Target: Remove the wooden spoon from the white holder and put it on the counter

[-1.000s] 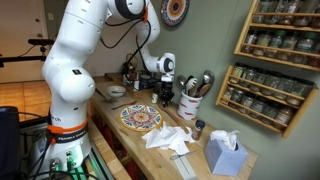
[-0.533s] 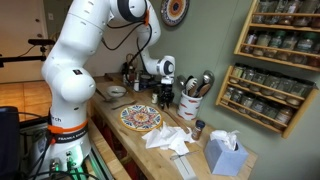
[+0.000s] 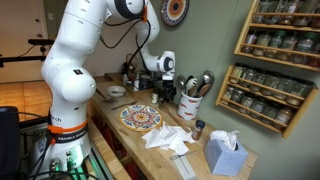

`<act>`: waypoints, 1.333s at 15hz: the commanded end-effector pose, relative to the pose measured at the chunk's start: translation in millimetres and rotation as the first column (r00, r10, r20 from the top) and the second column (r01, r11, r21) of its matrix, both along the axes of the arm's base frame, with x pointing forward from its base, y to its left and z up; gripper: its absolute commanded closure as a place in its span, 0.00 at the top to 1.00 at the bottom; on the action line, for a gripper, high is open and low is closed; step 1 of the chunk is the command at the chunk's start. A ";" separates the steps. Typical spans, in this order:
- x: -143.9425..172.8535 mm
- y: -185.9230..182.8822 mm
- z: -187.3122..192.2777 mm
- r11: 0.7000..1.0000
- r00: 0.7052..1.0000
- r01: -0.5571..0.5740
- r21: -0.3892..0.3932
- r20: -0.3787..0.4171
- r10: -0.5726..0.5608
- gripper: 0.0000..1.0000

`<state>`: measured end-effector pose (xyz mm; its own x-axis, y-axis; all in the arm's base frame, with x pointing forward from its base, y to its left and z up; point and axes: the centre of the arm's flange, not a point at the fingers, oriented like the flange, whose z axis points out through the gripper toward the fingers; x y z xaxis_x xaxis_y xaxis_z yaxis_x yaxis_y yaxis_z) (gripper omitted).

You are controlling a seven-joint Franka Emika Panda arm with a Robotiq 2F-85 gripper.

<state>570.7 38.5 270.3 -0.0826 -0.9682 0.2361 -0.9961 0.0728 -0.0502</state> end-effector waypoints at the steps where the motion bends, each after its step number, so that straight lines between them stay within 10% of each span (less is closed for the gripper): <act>1: -26.0 -3.1 26.4 0.998 0.999 -0.047 0.042 0.012 0.047 1.00; 7: -67.9 -10.0 90.8 0.965 0.979 -0.198 0.172 -0.010 0.203 1.00; 10: -88.8 -7.5 125.2 0.911 0.922 -0.371 0.182 -0.045 0.384 1.00; 14: -111.4 1.1 166.7 0.807 0.805 -0.563 0.176 -0.101 0.584 1.00; 20: -135.3 -4.3 203.9 0.572 0.556 -0.787 0.231 -0.135 0.820 1.00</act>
